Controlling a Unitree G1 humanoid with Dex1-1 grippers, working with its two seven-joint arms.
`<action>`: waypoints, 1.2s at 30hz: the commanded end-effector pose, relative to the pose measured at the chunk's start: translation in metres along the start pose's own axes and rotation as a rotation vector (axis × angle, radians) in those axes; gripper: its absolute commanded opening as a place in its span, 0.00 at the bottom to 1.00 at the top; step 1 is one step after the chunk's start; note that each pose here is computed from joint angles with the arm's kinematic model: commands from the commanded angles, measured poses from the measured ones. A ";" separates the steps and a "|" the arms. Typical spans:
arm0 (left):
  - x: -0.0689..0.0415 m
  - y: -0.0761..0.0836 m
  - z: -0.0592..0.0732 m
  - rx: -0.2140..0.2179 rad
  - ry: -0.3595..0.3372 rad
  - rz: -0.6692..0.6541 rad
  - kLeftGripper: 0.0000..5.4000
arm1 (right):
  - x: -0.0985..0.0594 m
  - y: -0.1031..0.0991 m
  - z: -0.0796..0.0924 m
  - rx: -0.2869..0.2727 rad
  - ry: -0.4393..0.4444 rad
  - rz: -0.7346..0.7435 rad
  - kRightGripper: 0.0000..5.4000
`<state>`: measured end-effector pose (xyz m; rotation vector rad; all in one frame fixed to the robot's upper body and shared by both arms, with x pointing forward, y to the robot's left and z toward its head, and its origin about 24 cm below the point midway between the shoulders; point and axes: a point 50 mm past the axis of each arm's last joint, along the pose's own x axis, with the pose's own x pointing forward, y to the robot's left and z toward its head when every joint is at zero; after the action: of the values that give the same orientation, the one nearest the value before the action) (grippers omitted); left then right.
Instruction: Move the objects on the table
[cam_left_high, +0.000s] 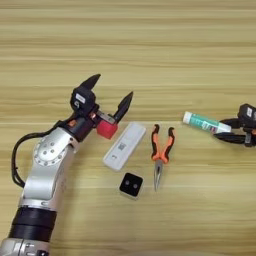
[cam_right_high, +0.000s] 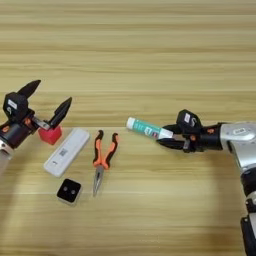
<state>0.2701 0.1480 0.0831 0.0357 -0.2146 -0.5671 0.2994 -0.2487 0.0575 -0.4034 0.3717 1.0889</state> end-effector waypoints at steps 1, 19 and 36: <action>0.002 0.001 0.000 0.008 0.000 -0.001 1.00 | -0.009 -0.004 0.009 -0.002 -0.057 -0.034 0.31; 0.002 0.002 -0.001 0.008 0.002 -0.001 1.00 | -0.047 0.063 -0.012 -0.015 -0.040 -0.021 0.31; 0.001 0.001 -0.002 0.008 0.004 -0.004 1.00 | -0.041 0.091 -0.035 0.065 0.030 0.031 0.31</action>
<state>0.2719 0.1484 0.0819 0.0357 -0.2116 -0.5660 0.1976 -0.2591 0.0360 -0.3414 0.4170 1.1016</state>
